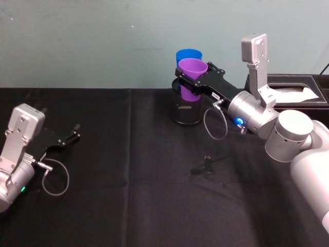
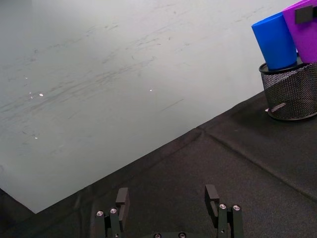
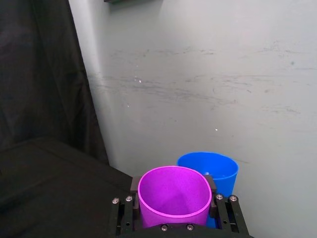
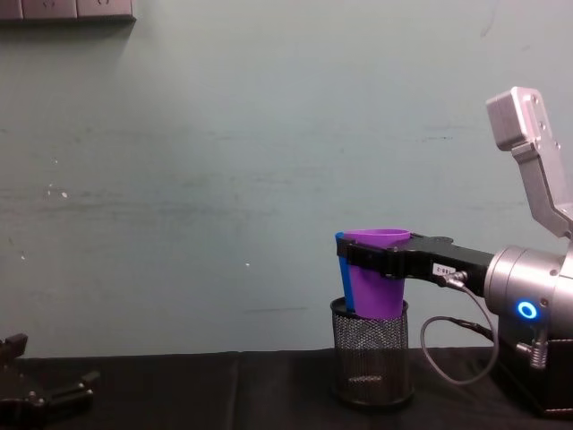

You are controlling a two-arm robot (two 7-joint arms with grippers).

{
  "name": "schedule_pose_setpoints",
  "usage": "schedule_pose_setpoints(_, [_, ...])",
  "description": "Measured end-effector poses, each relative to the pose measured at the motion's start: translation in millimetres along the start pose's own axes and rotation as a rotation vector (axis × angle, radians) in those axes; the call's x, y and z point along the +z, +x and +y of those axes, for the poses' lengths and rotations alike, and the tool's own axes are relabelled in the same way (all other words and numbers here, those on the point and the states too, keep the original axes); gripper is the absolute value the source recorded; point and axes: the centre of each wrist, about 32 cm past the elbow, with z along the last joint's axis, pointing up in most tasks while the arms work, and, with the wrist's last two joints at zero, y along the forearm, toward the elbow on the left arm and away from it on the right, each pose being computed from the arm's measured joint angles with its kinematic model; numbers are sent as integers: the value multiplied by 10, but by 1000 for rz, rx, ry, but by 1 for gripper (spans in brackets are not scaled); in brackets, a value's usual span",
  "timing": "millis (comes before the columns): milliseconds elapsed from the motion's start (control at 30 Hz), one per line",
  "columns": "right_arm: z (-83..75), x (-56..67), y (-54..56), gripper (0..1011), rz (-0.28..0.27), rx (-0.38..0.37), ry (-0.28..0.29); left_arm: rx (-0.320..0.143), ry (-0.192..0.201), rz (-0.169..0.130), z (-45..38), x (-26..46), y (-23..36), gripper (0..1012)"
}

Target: Pick up one cup with a gripper and tap it against the other cup.

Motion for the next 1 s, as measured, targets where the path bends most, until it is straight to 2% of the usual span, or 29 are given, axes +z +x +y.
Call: schedule_pose_setpoints(1000, [0,0,0,746,0,0,0,0,0,0,0,0,0,1000])
